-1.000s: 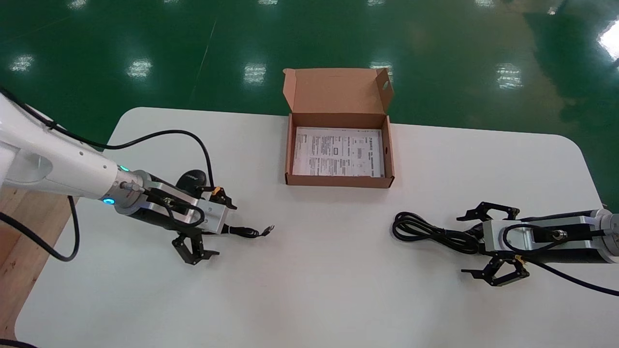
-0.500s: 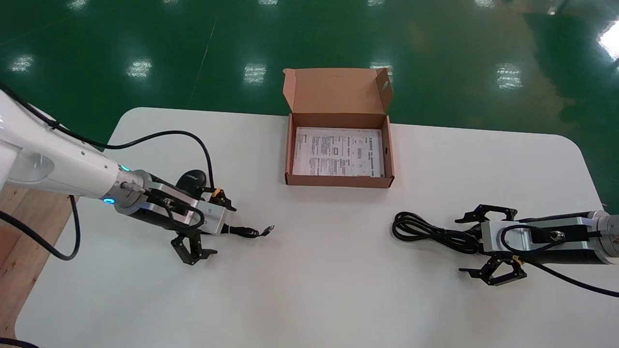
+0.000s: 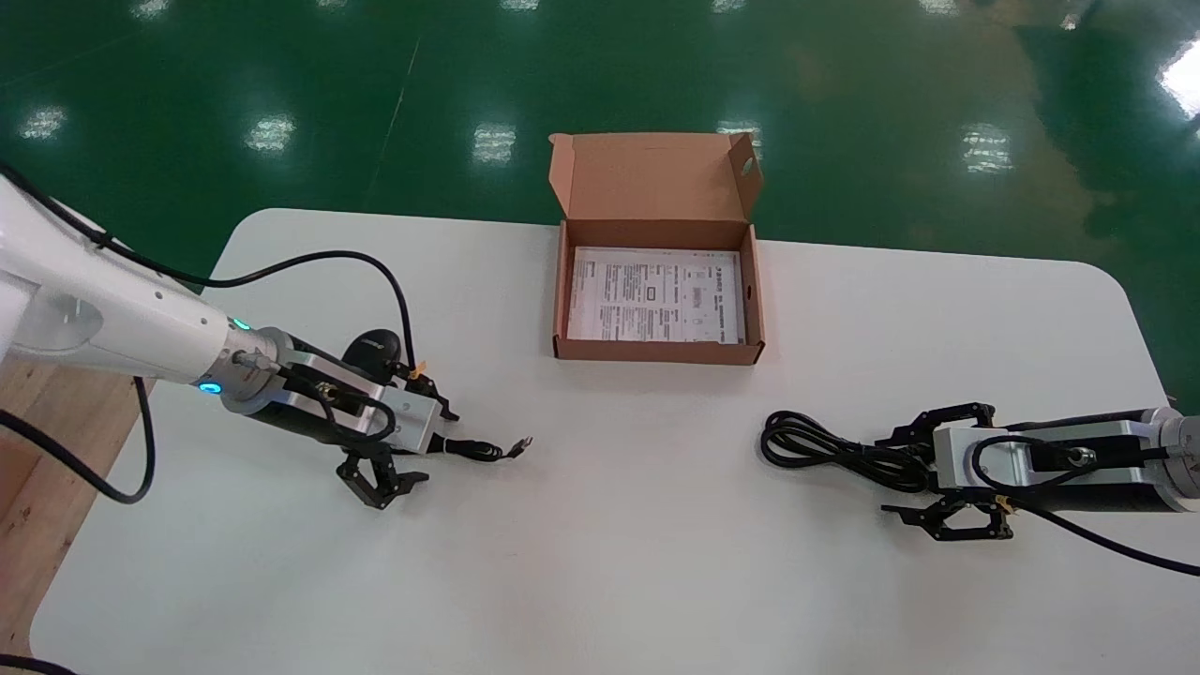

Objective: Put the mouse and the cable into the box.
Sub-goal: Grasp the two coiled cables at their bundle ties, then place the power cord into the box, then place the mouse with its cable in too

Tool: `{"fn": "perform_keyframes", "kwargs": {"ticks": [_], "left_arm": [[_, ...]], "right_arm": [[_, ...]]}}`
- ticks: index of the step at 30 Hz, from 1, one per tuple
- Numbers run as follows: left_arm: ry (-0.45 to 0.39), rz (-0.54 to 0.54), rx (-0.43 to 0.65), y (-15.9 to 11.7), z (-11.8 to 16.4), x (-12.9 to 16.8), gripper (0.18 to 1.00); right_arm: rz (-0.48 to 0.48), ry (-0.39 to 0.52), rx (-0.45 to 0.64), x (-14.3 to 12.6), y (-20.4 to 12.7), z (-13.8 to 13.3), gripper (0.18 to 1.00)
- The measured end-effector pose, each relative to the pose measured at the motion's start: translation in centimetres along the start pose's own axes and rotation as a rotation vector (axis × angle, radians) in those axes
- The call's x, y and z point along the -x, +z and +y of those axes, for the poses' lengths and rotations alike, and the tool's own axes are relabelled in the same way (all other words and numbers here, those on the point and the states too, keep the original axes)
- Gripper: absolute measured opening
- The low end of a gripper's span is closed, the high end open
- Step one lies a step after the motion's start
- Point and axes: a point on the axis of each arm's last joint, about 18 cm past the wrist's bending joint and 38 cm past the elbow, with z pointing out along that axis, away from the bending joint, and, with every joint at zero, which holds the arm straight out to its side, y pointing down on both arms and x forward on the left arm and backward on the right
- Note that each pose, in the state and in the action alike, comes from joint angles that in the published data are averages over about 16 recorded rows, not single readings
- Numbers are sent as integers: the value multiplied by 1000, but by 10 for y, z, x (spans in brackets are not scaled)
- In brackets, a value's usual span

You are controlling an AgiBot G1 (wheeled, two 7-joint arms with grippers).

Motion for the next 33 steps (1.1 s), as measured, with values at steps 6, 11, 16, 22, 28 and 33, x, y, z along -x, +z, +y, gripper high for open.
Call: {"fn": "perform_keyframes", "kwargs": {"ticks": [6,11,16,22,28,33], "left_arm": [[0,-1,-1,0,0,0,613],[-1,-1,-1,0,0,0,496],[-1,-1,-1,0,0,0,383],[2,-7,-6,-2,-1,2,290],[11,-35,-20,-16,-1,10,232],[25,-88,-36,-43,0,24,208]], "right_arm": [[0,0,-1,0,0,0,587],[1,0,-2,0,0,0,473],[1,0,-2,0,0,0,379],[4,-1,-2,-1,-1,0,309],[23,-19,-3,-8,-6,-2,282],[59,-47,-8,-24,-16,-9,274]]}}
